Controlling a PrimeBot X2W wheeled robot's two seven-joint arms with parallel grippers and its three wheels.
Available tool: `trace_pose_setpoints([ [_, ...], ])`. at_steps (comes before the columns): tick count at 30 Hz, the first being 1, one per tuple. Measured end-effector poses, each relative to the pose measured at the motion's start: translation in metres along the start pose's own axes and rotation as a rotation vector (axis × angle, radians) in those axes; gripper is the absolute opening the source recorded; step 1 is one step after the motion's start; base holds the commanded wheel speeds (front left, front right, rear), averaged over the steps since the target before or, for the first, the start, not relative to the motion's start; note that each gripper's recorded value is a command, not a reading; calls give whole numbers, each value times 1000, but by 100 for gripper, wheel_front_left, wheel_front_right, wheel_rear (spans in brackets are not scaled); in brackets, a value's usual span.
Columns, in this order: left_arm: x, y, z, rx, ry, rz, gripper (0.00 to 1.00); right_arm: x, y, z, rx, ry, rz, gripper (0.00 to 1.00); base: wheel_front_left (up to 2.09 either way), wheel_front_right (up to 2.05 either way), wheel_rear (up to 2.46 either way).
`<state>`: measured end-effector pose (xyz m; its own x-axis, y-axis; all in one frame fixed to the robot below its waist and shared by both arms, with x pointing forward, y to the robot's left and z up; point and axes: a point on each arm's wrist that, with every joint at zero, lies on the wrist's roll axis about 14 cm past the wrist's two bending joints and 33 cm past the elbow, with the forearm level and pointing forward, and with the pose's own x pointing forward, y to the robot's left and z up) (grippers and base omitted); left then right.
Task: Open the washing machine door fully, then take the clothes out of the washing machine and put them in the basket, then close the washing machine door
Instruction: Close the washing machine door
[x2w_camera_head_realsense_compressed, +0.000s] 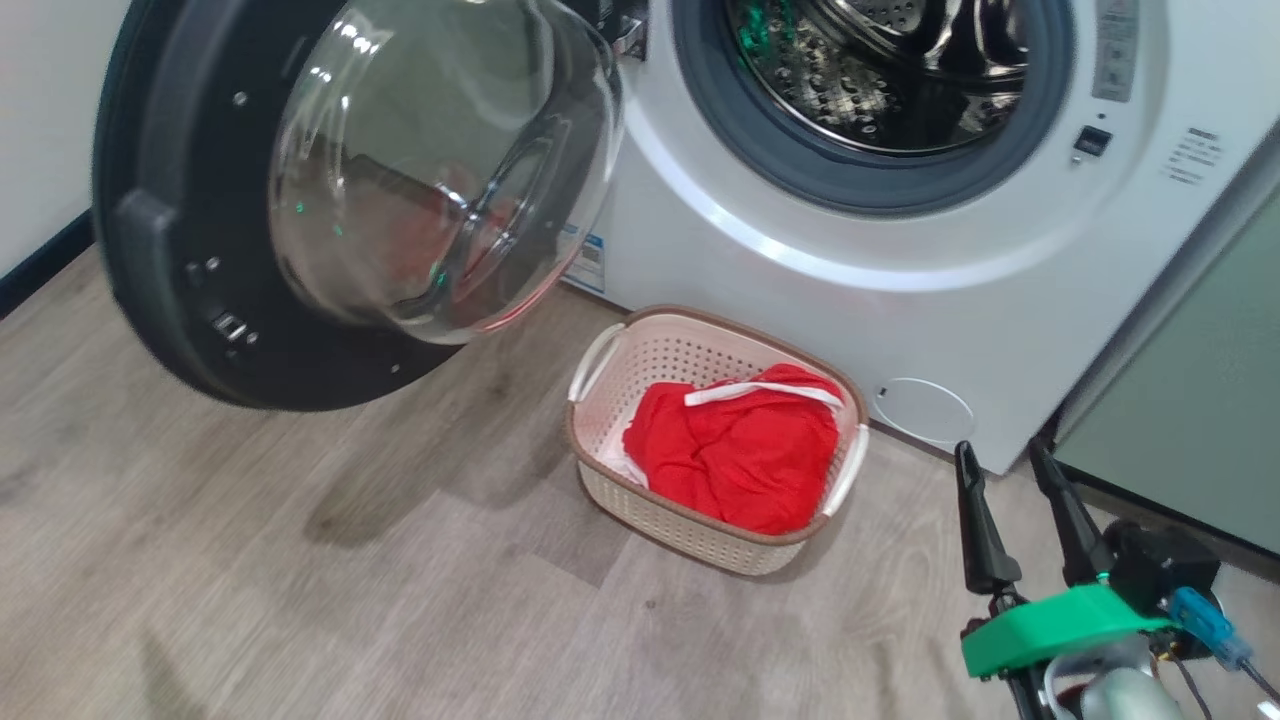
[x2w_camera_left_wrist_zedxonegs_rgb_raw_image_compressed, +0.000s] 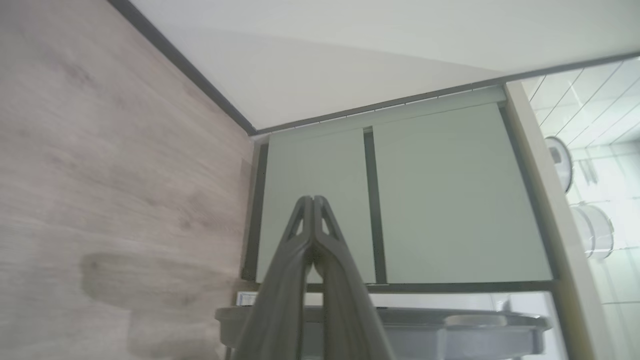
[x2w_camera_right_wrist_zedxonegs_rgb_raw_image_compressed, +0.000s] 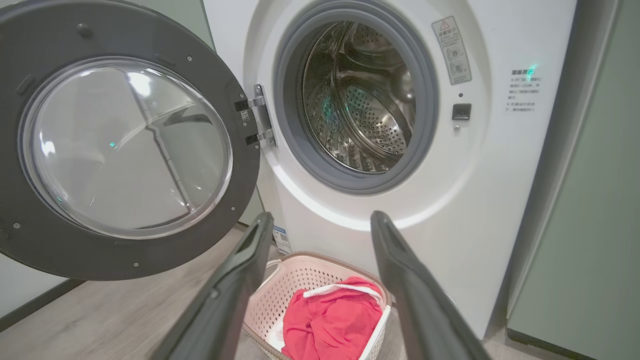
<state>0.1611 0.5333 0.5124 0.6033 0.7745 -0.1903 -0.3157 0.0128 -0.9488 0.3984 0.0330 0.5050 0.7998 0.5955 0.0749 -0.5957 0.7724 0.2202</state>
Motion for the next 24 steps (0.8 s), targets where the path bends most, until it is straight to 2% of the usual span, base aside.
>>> trace_pose_setpoints([
  [4, 15, -13, -5, -146, 93, 23, 0, -8, -9, -1, 0, 2, -29, 100, 0, 0, 0],
  [9, 29, -40, -19, -229, 188, 1, 0, -14, -17, 1, -2, -2, -57, 100, 0, 0, 0],
  [13, 37, -60, -38, -217, 298, -27, 0, -22, -26, 2, -5, -6, -87, 100, 0, 0, 0],
  [19, 43, -59, -77, -170, 416, 8, 0, -34, -44, 3, -17, -4, -136, 100, 0, 0, 0],
  [24, 51, -65, -102, -129, 455, 8, 0, -41, -55, 0, -14, 2, -172, 100, 0, 0, 0],
])
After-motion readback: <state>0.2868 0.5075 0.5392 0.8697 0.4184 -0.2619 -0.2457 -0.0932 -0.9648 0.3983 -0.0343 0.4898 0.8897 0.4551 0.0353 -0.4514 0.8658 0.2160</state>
